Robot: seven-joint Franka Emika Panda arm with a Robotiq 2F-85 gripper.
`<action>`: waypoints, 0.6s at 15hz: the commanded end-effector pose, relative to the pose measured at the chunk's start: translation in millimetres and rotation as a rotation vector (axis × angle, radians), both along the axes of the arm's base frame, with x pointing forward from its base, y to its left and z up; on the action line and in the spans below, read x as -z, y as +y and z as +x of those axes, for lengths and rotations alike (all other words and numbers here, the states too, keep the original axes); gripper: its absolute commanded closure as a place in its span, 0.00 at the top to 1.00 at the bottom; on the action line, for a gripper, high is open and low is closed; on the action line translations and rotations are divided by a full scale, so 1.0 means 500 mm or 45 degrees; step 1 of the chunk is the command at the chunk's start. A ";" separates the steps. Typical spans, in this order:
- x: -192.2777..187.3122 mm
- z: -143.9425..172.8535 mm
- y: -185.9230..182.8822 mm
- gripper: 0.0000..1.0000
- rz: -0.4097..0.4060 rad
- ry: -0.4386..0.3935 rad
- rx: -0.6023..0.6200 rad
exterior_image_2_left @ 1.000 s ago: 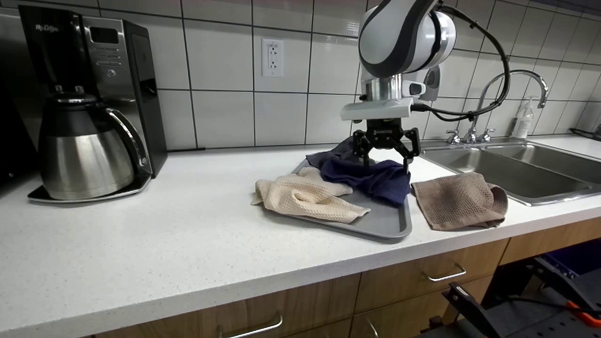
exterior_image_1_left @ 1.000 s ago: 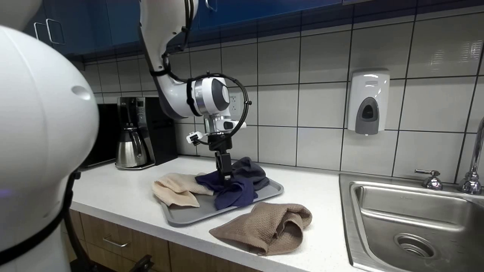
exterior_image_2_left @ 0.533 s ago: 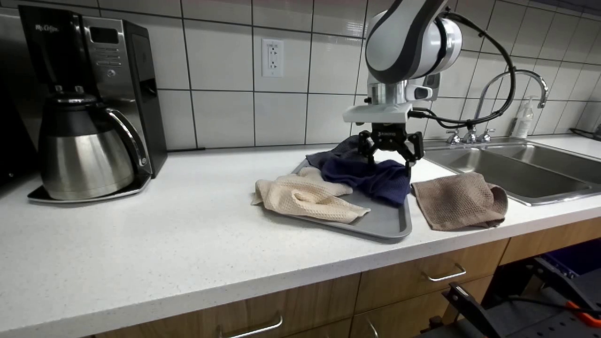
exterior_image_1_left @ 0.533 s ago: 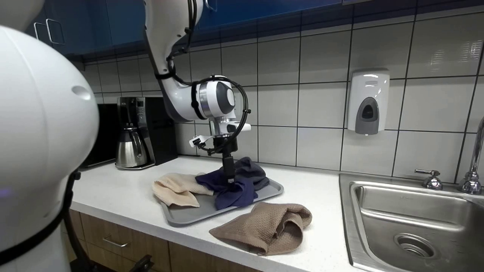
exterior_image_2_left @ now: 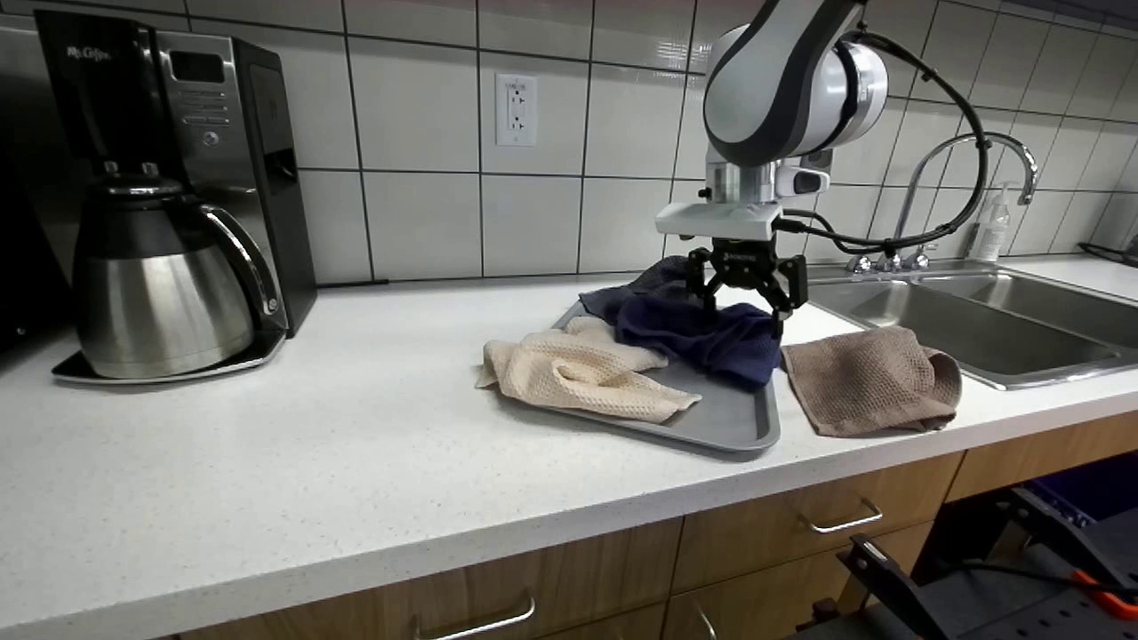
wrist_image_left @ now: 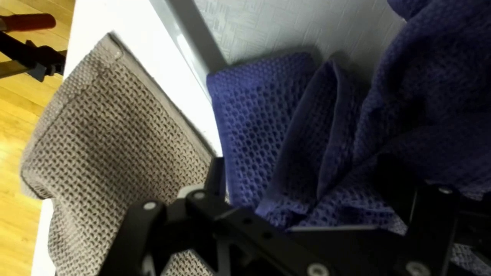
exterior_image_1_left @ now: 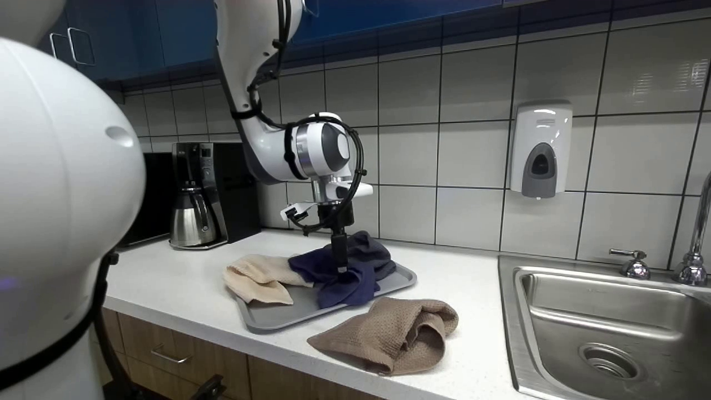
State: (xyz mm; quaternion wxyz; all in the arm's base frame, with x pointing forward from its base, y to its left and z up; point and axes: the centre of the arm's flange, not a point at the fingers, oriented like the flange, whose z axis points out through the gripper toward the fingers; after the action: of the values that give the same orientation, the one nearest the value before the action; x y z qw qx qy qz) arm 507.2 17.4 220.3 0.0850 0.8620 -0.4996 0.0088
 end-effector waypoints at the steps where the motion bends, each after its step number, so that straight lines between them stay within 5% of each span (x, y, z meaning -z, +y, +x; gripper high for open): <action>1: 0.011 -0.008 -0.003 1.00 -0.013 -0.040 0.040; 9: 0.032 0.003 -0.013 1.00 -0.012 -0.065 0.047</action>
State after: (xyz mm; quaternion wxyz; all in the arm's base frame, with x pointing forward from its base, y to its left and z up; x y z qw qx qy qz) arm 507.5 10.8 209.1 0.0764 0.8561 -0.5108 0.0188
